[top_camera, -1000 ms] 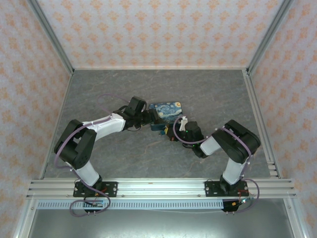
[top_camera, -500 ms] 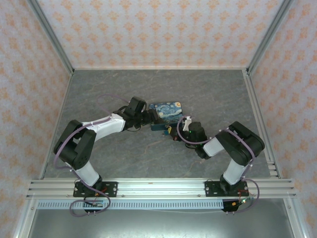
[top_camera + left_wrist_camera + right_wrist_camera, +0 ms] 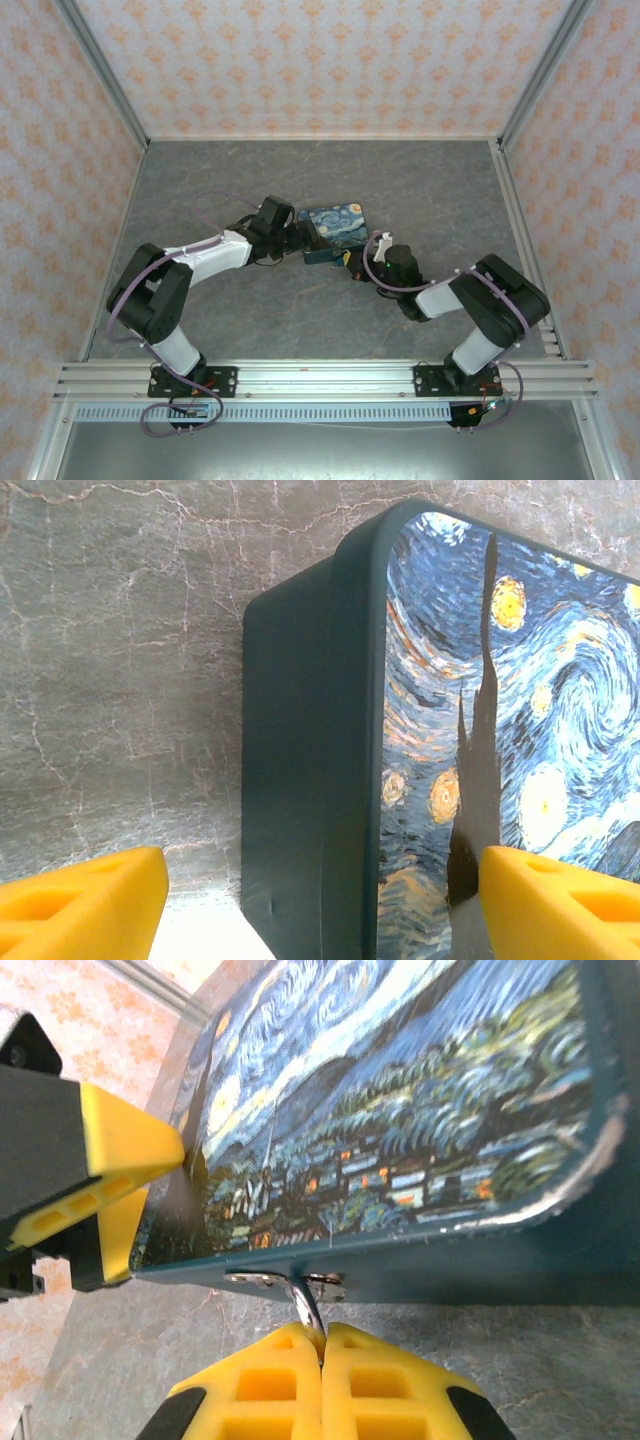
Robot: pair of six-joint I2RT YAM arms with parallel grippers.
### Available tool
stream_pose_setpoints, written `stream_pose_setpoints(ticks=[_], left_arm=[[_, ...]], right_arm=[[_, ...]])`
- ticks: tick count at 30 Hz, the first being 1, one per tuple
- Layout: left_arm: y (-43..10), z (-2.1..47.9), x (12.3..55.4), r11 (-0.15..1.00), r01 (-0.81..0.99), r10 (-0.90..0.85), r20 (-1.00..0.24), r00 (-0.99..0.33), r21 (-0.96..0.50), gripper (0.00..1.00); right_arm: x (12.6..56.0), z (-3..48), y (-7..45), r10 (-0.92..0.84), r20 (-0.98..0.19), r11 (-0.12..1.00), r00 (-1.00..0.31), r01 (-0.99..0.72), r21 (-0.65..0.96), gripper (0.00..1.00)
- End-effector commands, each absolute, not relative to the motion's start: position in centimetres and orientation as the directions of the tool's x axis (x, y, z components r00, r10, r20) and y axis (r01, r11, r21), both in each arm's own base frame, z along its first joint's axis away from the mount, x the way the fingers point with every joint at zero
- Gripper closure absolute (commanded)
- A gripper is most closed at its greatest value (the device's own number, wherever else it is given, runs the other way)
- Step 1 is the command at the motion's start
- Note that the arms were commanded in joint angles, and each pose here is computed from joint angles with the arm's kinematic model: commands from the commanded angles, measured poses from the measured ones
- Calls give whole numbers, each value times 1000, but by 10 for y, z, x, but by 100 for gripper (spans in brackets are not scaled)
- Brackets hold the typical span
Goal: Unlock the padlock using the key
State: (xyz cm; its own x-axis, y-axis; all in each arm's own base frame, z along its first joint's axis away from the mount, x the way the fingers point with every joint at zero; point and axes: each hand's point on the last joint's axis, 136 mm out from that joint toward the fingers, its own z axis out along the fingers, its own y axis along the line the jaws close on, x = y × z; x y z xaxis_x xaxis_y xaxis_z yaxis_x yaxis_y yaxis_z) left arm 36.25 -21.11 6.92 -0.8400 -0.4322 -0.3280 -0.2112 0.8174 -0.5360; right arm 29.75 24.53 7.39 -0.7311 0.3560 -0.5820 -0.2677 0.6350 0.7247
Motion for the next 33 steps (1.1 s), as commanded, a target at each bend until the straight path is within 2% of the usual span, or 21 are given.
stream_pose_setpoints(ticks=[1, 7, 12, 19, 23, 27, 33], left_arm=[[-191, 41, 332, 871, -273, -400, -267, -877, -410, 19], [-198, 64, 342, 862, -233, -394, -306, -867, -451, 16], [-196, 97, 350, 851, -194, -409, -384, -828, -488, 13], [-178, 146, 349, 857, -135, -421, -524, -740, -498, 9], [-158, 174, 340, 870, -93, -419, -625, -659, -485, 9], [-134, 197, 324, 898, -71, -390, -712, -584, -434, 8], [-112, 222, 300, 916, -28, -358, -785, -506, -400, 7]], right_arm=[[301, 85, 234, 356, -628, 677, -692, -272, 684, 100], [287, 86, 223, 302, -634, 722, -712, -263, 640, 100], [268, 93, 212, 210, -623, 771, -753, -265, 579, 100], [230, 133, 193, 116, -601, 797, -791, -287, 531, 100], [209, 144, 187, 88, -522, 801, -848, -251, 543, 100], [187, 144, 191, 71, -391, 783, -917, -191, 591, 100], [167, 130, 193, 75, -220, 779, -973, -80, 622, 100]])
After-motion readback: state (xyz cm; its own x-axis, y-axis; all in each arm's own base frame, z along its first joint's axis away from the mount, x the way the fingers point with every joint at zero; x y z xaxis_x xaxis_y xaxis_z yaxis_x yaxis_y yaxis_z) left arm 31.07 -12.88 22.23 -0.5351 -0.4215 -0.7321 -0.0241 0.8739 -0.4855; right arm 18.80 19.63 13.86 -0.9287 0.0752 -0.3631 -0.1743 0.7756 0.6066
